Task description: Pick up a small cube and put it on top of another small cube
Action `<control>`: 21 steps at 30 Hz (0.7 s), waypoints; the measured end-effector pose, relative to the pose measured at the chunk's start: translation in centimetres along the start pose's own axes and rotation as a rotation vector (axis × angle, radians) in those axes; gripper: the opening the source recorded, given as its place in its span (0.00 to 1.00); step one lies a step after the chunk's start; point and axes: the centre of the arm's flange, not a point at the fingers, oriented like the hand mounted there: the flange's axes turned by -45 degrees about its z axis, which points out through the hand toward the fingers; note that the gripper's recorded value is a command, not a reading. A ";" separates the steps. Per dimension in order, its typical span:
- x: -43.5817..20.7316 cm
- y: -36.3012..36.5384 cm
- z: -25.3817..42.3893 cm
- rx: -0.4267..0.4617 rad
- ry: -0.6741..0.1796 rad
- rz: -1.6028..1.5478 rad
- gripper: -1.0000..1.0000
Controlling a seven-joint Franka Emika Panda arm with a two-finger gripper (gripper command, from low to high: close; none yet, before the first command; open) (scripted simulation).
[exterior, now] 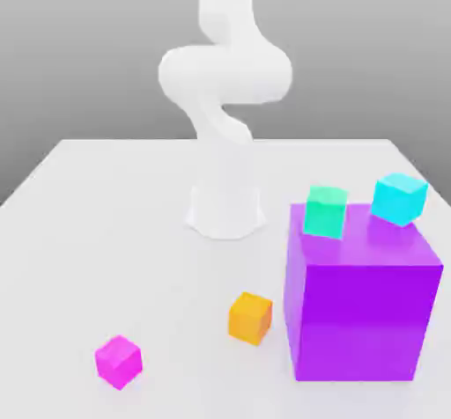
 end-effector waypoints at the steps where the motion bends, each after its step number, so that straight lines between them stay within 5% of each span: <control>1: -0.2 0.6 2.3 -0.009 -0.031 0.022 0.50; 10: -6.0 6.4 20.0 -0.092 -0.289 0.214 0.50; 21: -21.5 13.9 35.2 -0.204 -0.593 0.470 0.50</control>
